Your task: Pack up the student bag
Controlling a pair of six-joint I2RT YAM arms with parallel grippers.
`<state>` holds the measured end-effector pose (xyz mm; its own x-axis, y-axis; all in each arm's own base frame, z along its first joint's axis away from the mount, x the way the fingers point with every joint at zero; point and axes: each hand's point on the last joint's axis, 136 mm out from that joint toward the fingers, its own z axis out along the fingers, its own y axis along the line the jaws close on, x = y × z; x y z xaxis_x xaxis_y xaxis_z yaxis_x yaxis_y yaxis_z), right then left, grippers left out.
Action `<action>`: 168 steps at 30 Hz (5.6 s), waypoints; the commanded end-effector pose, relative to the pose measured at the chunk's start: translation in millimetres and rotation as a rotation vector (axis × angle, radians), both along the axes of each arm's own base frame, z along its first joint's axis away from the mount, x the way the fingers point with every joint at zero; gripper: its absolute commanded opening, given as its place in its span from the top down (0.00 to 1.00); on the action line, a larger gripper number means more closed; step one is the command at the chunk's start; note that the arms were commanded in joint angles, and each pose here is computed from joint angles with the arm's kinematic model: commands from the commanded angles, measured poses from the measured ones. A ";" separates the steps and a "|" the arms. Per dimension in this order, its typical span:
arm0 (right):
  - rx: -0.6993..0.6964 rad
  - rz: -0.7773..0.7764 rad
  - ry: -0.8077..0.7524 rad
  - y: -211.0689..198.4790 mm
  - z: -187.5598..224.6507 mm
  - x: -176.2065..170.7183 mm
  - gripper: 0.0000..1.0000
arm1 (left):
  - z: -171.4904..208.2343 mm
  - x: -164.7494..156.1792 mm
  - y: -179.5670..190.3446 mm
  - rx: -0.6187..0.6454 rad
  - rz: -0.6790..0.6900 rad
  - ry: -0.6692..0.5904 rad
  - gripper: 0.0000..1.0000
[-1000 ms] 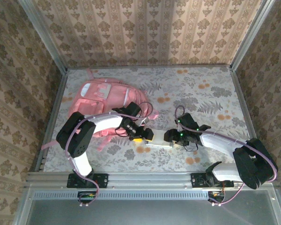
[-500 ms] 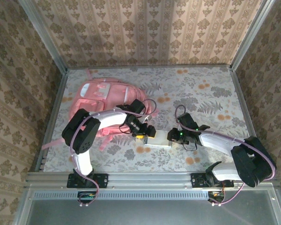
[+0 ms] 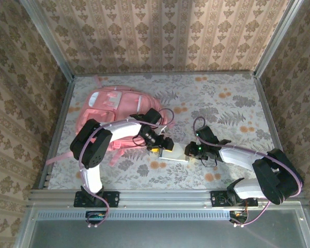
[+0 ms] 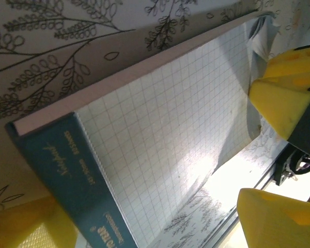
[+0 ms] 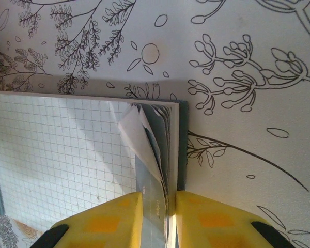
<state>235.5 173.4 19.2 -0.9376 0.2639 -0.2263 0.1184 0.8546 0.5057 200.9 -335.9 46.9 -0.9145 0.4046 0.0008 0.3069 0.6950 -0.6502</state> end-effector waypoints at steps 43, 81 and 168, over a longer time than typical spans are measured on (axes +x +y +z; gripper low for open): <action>0.795 0.194 -0.567 51.4 254.8 21.9 0.20 | 232.1 -4.3 9.3 -0.697 -0.006 -0.294 1.00; 0.383 -0.083 -0.580 -12.8 199.7 28.4 1.00 | 125.6 175.6 129.6 -0.067 0.473 -0.406 0.36; 0.797 -0.121 -0.503 42.6 278.3 61.7 1.00 | 187.9 50.2 -14.3 0.164 -0.154 -0.741 0.32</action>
<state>300.9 205.9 222.2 -0.7603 0.6055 -0.2352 -0.0102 0.3509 0.9363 248.5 -352.5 244.7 -0.6483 0.5437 -0.5330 0.7154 0.6746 -0.1821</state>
